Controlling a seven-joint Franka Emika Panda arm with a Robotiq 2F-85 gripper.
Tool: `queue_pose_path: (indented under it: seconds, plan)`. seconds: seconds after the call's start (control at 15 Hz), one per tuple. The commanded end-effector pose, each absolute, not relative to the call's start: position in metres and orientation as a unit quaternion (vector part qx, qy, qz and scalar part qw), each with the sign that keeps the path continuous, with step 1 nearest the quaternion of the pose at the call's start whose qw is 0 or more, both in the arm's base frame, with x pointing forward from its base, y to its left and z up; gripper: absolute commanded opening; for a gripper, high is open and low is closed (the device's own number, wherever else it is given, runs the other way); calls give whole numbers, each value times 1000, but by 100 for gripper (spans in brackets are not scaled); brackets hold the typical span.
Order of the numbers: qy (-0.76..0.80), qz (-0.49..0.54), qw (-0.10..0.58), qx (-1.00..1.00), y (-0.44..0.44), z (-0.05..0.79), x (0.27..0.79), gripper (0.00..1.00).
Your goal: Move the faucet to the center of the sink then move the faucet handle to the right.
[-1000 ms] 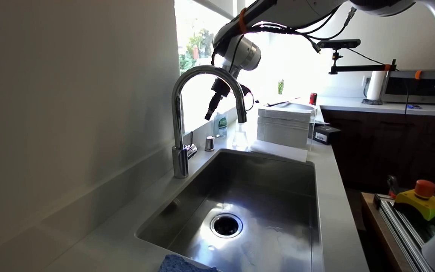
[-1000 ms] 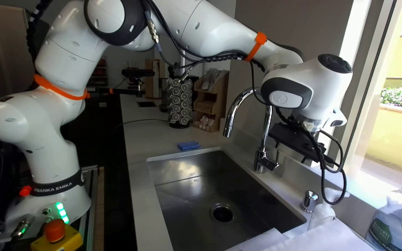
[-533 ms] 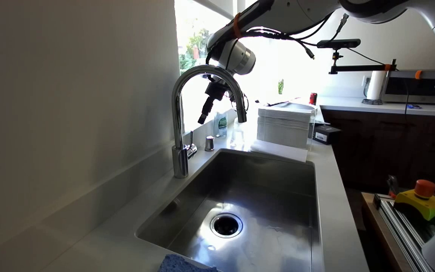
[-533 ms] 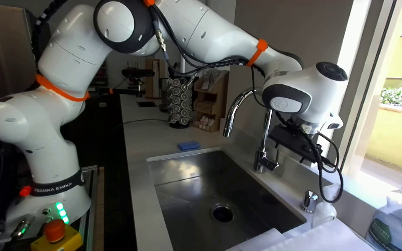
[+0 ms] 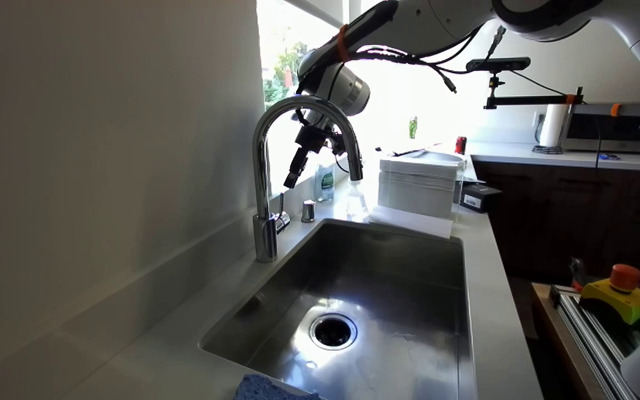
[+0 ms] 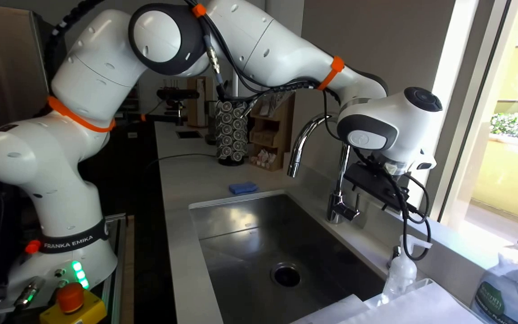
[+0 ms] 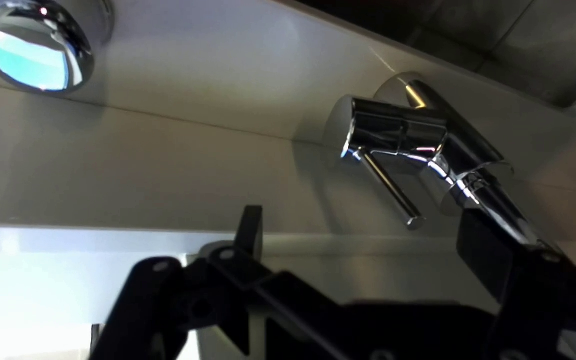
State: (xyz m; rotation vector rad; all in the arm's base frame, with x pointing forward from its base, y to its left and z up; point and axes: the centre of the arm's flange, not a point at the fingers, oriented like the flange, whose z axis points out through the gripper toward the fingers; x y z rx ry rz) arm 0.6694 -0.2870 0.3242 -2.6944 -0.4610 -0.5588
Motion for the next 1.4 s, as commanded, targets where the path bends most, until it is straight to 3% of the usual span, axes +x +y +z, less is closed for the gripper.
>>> queue_pose_path:
  seconds: [0.0,0.67,1.33]
  plan:
    - [-151,-193,169,-955,-284,317,682,100]
    - [-150,-188,169,-956,-299,333,667,100]
    - [-196,-115,161,-960,-314,333,649,100]
